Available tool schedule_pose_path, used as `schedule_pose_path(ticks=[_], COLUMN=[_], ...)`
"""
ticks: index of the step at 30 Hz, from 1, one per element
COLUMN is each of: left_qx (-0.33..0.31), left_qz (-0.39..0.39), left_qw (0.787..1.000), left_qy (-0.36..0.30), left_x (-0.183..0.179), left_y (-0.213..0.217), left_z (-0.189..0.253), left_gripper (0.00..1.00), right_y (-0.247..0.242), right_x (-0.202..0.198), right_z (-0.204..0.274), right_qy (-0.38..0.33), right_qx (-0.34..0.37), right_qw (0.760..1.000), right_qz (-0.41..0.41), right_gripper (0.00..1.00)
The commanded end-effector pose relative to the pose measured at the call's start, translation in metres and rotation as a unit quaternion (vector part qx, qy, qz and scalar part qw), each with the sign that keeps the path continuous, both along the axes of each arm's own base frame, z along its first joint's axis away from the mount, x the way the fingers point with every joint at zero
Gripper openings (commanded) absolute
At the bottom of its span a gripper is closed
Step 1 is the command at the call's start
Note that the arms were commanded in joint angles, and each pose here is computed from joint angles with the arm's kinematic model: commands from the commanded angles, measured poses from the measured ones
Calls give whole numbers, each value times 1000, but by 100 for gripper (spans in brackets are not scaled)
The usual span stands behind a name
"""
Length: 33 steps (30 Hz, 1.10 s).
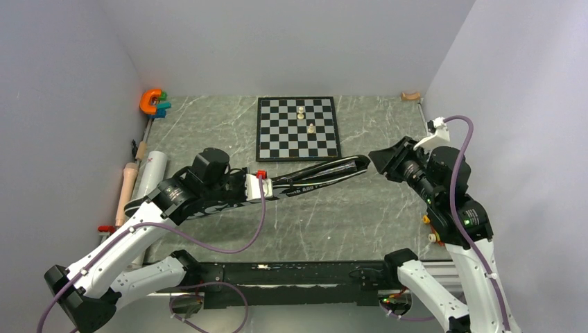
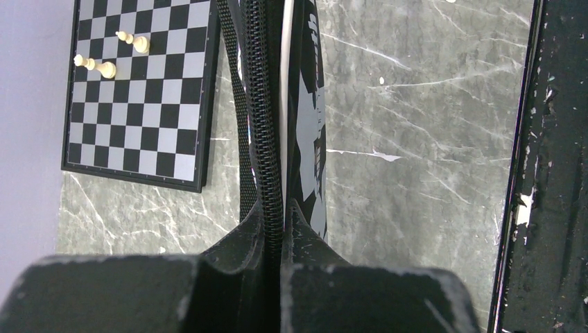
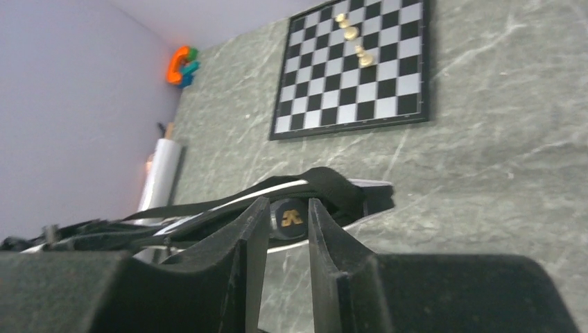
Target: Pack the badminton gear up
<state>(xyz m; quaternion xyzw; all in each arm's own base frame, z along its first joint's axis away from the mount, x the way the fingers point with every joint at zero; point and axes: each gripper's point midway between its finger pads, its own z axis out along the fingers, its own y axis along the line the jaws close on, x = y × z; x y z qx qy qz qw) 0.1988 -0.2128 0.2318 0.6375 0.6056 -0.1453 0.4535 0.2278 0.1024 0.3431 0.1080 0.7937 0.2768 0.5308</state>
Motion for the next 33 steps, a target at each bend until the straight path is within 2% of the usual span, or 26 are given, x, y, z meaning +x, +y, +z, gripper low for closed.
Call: schedule_pose_path(ticks=[1, 6, 17, 27, 31, 33], left_qx=[-64, -64, -62, -65, -65, -65], left_qz=[-16, -16, -16, -17, -18, -19], left_qw=[995, 995, 996, 996, 996, 996], left_qy=[-68, -69, -68, -66, -63, -61], left_x=[8, 8, 10, 10, 10, 9], left_y=[-14, -14, -16, -17, -18, -18], left_z=[55, 56, 57, 59, 57, 55], left_gripper=[0, 0, 0, 0, 0, 0], right_y=[26, 53, 70, 28, 22, 23], right_x=[-4, -9, -10, -12, -16, -15], right_z=[12, -7, -48, -93, -93, -81], right_qy=[-14, 0, 43, 101, 100, 88], right_qx=[38, 87, 76, -87, -93, -87], right_qw=[997, 988, 984, 988, 988, 989], right_qz=[65, 126, 157, 83, 76, 75], right_gripper=[29, 20, 12, 12, 12, 15])
